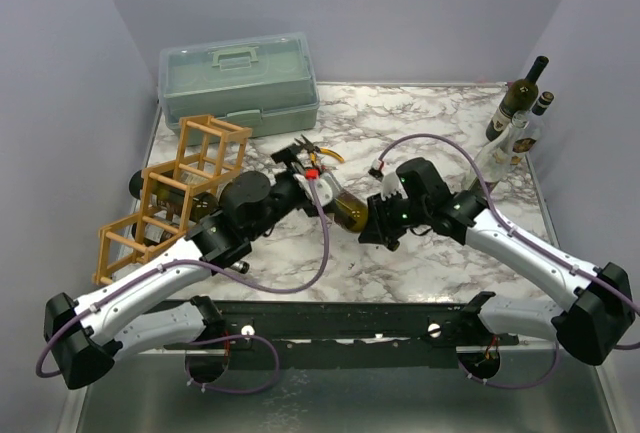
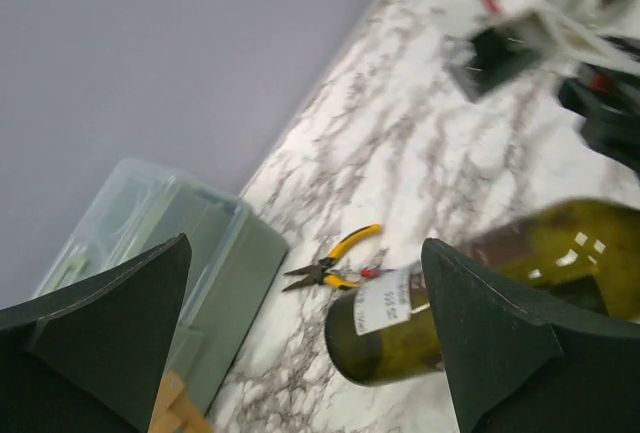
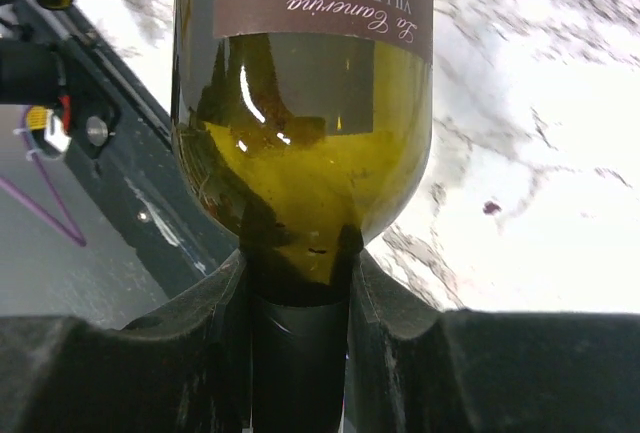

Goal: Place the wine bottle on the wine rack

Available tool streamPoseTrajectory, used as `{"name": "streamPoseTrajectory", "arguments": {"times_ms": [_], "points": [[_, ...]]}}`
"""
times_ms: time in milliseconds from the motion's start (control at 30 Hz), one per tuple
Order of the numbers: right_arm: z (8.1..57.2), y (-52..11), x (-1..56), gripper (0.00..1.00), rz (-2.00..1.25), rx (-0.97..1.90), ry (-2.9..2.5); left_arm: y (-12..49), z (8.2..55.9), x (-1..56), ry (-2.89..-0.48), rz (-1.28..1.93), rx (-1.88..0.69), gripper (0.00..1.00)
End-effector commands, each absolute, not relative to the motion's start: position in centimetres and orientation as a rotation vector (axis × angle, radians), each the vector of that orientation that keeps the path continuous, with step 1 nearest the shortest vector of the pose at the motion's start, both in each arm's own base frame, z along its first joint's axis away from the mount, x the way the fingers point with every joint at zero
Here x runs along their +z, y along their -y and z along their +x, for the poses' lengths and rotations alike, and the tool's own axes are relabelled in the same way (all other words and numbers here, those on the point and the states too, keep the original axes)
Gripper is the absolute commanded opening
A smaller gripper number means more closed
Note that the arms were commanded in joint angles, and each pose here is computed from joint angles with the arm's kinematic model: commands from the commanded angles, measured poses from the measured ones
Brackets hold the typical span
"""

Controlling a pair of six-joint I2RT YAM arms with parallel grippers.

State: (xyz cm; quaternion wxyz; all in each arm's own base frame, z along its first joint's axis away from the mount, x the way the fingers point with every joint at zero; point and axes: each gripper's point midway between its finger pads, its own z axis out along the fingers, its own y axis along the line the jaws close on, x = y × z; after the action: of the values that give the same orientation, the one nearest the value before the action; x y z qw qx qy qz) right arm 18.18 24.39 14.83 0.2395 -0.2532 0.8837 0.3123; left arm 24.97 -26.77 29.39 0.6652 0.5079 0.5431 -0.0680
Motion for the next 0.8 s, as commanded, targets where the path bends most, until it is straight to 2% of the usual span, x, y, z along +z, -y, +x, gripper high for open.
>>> {"name": "streamPoseTrajectory", "arguments": {"times_ms": [0,200,333,767], "points": [[19.5,-29.1,19.9,0.01,-0.774,1.124,-2.136,21.6,28.2,36.3,-1.300,0.686,-0.160,0.99],[21.4,-31.7,20.9,0.01,-0.808,1.189,-2.081,15.0,28.8,40.1,-1.219,0.360,-0.144,0.99],[22.9,-33.6,21.0,0.01,-0.846,1.217,-2.073,11.8,29.3,40.5,-1.201,0.239,-0.056,0.99],[25.6,-37.4,21.4,0.01,-0.907,1.310,-2.062,9.9,31.2,39.2,-1.252,0.174,0.017,0.99]]}}
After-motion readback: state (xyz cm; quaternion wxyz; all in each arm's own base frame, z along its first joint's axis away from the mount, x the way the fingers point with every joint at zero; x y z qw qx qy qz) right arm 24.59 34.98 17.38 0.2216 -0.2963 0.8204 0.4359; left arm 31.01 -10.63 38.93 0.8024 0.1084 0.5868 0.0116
